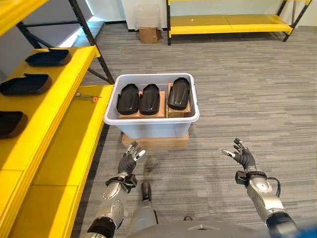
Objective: Move parts from the plastic box to the shelf.
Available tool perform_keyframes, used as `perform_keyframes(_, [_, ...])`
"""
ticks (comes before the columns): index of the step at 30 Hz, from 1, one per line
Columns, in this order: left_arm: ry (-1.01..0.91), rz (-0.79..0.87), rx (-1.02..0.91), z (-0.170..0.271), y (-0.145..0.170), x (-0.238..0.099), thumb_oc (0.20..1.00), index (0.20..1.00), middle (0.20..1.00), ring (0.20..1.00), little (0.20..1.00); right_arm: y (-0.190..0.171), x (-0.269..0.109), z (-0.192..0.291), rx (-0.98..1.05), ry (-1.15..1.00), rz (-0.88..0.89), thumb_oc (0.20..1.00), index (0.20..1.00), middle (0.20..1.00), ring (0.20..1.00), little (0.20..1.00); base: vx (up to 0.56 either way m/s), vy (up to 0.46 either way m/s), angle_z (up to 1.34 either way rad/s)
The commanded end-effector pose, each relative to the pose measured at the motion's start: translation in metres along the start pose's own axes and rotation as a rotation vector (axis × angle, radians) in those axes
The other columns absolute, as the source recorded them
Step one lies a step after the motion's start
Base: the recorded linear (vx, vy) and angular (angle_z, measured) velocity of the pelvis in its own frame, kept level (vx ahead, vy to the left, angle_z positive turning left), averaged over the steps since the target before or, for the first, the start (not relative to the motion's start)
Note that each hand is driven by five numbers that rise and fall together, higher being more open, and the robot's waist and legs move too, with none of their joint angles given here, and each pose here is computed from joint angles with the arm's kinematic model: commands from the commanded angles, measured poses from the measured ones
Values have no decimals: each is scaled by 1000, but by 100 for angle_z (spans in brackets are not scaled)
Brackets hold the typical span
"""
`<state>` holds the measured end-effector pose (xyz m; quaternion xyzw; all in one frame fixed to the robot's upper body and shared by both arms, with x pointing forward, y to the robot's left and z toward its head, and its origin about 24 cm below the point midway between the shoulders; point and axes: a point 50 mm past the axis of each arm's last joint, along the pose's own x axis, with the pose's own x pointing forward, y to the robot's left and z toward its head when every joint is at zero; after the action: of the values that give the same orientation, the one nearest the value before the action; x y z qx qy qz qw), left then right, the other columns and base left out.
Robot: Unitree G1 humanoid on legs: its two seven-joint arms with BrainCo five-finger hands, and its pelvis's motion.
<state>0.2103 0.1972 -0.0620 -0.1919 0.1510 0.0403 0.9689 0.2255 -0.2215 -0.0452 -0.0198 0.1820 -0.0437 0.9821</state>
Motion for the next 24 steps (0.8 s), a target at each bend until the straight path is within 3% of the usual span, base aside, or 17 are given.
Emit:
perform_keyframes(1, [-151, -52, 45, 27, -12, 8, 1000, 1000, 1000, 1000, 1000, 3, 5, 23, 8, -112, 28, 1000, 1000, 1000, 1000, 1000, 200, 264, -34])
perform_keyframes(11, [-111, -85, 196, 33, -14, 13, 1000, 1000, 1000, 1000, 1000, 16, 10, 36, 71, -160, 5, 1000, 1000, 1000, 1000, 1000, 198, 269, 4])
perform_keyframes(24, [-107, -122, 129, 39, -16, 12, 1000, 1000, 1000, 1000, 1000, 20, 16, 52, 102, -211, -16, 1000, 1000, 1000, 1000, 1000, 123, 127, -11])
